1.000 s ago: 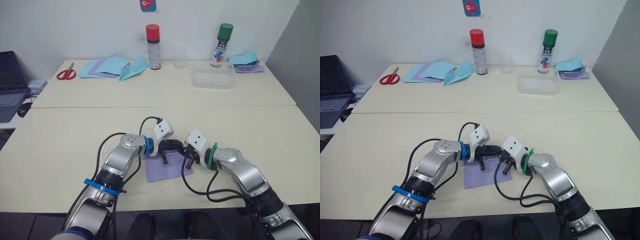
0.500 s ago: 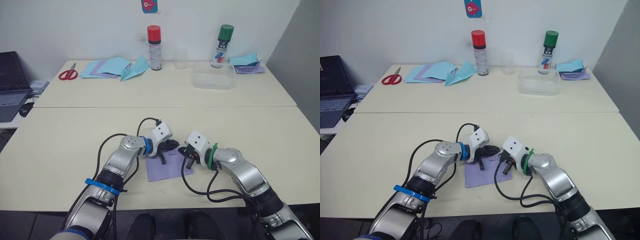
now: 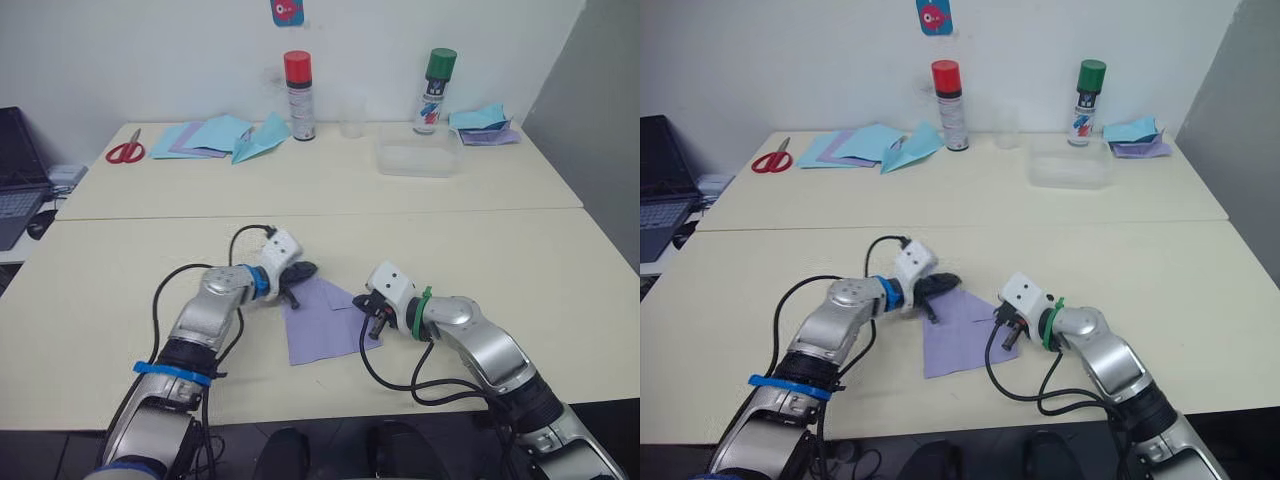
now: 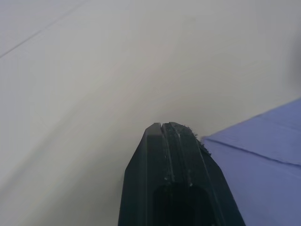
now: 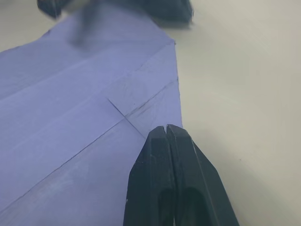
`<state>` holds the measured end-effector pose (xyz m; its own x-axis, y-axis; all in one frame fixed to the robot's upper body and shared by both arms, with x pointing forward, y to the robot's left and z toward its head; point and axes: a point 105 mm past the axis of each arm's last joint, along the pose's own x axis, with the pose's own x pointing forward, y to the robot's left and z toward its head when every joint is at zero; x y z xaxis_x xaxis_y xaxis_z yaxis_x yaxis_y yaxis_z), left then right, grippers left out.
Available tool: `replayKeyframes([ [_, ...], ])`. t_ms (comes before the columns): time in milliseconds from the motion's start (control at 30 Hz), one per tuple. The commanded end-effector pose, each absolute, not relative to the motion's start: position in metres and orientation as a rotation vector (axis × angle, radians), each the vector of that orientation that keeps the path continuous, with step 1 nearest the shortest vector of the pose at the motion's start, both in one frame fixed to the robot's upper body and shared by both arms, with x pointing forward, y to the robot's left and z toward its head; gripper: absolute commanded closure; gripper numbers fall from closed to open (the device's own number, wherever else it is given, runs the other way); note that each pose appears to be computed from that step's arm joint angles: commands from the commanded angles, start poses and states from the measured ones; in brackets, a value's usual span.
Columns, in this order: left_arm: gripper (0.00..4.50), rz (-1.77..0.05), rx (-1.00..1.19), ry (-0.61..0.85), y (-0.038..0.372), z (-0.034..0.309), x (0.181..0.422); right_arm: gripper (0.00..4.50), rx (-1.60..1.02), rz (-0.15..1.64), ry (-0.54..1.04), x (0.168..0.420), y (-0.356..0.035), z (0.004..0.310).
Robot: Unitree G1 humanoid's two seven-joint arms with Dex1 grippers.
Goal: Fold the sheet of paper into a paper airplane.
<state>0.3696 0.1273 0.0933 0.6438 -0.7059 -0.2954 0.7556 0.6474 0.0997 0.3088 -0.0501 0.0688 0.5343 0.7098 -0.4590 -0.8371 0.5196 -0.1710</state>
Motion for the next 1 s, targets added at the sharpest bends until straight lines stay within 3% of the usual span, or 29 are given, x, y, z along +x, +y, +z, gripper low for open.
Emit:
replayKeyframes([
  [33,4.50,-0.854,0.115,0.108,0.130,0.134,0.364,4.49,-0.416,0.926,0.426,0.309,-0.055,0.051],
  [300,4.50,-0.748,0.001,0.142,0.167,0.141,0.343,4.49,-0.412,0.949,0.414,0.309,-0.046,0.050],
  [533,4.50,-0.763,0.009,0.211,0.162,0.122,0.316,4.49,-0.405,0.968,0.399,0.309,-0.039,0.052],
  [767,4.50,-0.707,-0.007,0.244,0.172,0.107,0.308,4.49,-0.387,1.028,0.373,0.302,-0.028,0.056],
  [1000,4.50,-0.700,-0.177,0.231,0.178,0.099,0.294,4.49,-0.408,1.023,0.354,0.311,-0.022,0.055],
])
